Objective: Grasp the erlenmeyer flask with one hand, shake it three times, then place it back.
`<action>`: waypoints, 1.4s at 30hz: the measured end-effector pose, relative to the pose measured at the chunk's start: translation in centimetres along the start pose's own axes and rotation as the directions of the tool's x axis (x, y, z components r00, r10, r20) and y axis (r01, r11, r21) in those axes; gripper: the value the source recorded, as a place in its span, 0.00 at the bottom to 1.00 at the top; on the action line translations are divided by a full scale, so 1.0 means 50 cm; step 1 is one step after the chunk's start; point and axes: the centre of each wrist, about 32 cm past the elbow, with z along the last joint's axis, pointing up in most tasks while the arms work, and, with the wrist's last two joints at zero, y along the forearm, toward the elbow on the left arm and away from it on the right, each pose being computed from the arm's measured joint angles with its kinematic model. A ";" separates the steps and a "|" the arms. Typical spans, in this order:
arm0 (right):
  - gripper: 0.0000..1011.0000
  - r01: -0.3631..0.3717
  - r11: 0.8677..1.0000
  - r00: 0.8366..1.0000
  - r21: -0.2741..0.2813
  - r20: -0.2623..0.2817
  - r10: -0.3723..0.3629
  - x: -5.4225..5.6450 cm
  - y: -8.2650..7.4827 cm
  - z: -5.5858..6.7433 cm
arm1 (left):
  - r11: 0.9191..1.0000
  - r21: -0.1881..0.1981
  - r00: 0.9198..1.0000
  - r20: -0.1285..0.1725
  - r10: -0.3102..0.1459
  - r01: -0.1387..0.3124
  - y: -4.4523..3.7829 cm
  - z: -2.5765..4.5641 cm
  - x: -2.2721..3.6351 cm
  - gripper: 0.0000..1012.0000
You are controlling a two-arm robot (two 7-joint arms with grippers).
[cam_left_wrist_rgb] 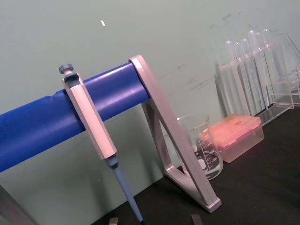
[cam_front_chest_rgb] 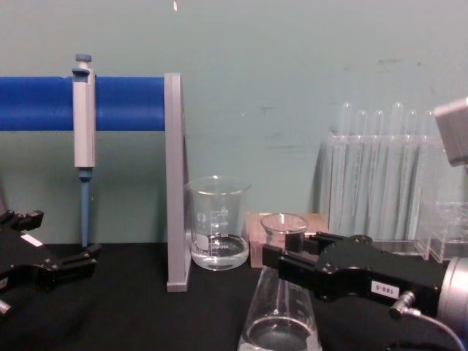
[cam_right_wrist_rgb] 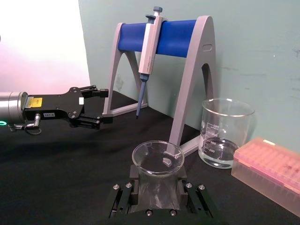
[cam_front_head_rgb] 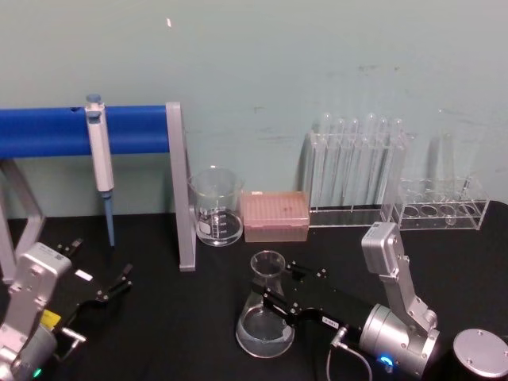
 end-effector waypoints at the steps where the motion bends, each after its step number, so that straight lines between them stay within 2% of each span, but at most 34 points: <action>1: 0.45 0.000 1.000 1.000 0.000 0.000 0.000 0.000 0.000 0.000 | 1.000 0.000 1.000 0.000 0.000 0.000 0.000 0.000 0.000 0.99; 42: 0.45 0.002 1.000 1.000 -0.019 -0.001 -0.002 -0.001 0.000 0.000 | 1.000 0.000 1.000 0.000 0.000 0.000 0.000 0.000 0.000 0.99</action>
